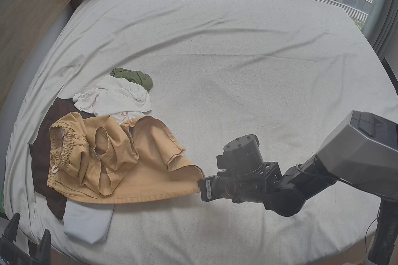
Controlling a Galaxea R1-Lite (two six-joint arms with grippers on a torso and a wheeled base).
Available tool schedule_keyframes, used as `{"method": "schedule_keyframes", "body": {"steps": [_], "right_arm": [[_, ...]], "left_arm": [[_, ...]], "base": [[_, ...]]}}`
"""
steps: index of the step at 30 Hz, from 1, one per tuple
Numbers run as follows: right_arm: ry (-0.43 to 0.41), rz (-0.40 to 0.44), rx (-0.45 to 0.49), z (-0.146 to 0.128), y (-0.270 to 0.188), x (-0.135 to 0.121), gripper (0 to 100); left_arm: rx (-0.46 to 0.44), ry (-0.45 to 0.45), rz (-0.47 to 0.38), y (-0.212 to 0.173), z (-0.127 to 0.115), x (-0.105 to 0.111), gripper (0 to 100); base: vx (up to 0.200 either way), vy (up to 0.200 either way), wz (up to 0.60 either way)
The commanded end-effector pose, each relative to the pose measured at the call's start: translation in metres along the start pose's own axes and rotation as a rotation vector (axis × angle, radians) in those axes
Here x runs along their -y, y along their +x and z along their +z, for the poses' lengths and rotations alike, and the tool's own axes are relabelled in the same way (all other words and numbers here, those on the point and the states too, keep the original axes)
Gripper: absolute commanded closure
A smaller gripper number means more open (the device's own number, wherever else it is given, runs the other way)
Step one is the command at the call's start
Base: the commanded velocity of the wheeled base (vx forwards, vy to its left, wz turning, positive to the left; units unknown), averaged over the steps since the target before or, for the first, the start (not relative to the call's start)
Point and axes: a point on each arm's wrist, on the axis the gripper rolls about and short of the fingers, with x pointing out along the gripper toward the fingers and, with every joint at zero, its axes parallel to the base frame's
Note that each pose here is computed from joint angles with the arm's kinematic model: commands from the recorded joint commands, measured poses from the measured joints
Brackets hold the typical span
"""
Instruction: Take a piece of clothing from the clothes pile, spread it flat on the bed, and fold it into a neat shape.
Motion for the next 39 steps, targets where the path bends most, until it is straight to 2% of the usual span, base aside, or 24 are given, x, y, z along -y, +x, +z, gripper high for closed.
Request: {"method": "schedule_keyframes", "body": {"steps": [1, 17, 39], "right_arm": [[0.001, -0.003, -0.004, -0.001, -0.011, 0.001, 100], [0.011, -0.033, -0.035, -0.019, -0.04, 0.015, 100], [0.052, -0.144, -0.049, -0.052, -0.08, 0.06, 100]], "left_arm": [[-0.001, 0.0, 0.0, 0.0, -0.005, 0.0, 0], [-0.001, 0.001, 0.0, 0.0, -0.005, 0.0, 0], [-0.001, 0.001, -0.001, 0.0, -0.005, 0.0, 0]], "base": [[0.0, 0.0, 0.0], [0.0, 0.0, 0.0], [0.0, 0.0, 0.0]]}}
